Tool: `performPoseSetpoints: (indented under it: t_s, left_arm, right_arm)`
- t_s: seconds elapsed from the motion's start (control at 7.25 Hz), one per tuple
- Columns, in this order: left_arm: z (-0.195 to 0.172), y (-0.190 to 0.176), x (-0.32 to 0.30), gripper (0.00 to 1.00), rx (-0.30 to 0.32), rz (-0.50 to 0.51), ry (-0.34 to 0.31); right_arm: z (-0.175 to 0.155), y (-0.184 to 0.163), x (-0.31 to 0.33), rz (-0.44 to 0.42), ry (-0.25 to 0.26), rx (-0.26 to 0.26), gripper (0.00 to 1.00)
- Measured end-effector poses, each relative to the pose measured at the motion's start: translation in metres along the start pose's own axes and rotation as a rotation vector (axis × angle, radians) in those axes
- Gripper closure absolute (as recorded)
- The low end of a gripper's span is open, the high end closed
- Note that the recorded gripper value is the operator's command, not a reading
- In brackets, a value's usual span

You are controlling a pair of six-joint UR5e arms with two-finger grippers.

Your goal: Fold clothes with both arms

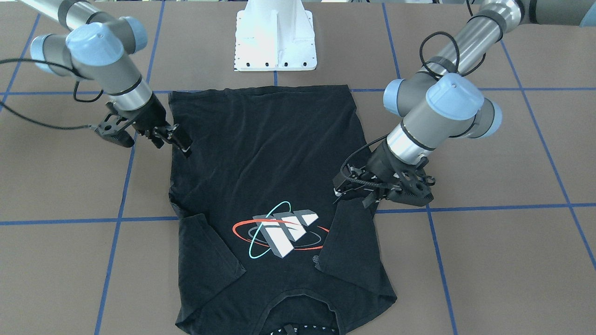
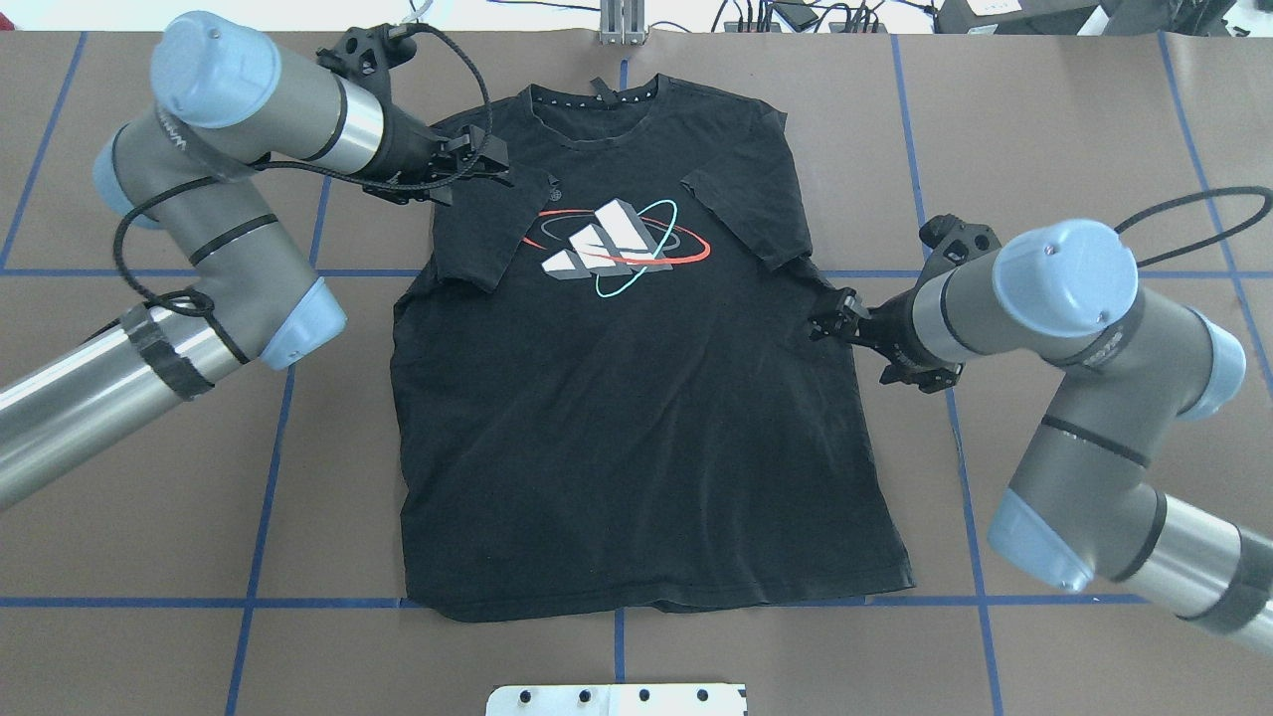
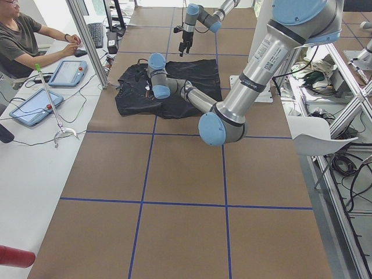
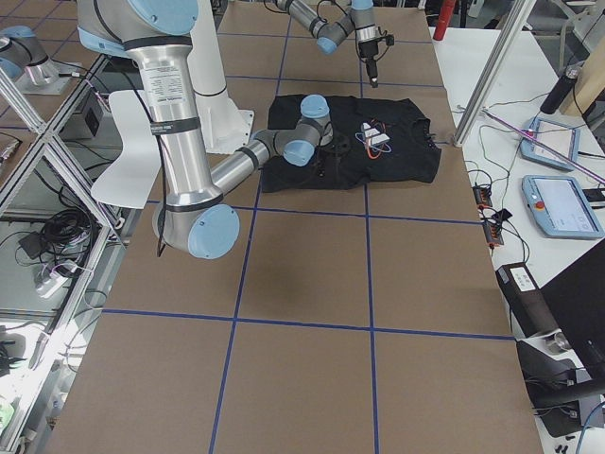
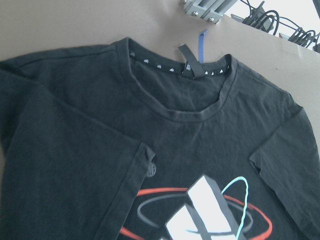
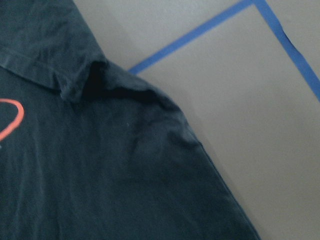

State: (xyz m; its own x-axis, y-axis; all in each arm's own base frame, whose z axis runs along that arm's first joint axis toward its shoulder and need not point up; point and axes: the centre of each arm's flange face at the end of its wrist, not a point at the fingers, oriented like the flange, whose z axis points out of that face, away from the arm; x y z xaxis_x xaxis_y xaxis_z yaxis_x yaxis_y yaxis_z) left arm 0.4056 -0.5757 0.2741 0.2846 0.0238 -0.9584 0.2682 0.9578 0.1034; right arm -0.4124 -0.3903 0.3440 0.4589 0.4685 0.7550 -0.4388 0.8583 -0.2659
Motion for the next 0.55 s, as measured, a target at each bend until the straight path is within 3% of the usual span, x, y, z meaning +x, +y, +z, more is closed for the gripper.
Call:
performPoseSetpoints:
  t_s: [0.28,0.55]
  left_arm:
    - [-0.027,0.023,-0.011,0.05,-0.026,0.010,0.030]
    - [-0.036,0.031,-0.014,0.04,-0.042,0.013,0.041]
  right_arm:
    - [-0.016,0.080,0.046,0.062,0.082,0.061,0.03]
    - [-0.013,0.132,0.086,0.125,0.114,0.092,0.12]
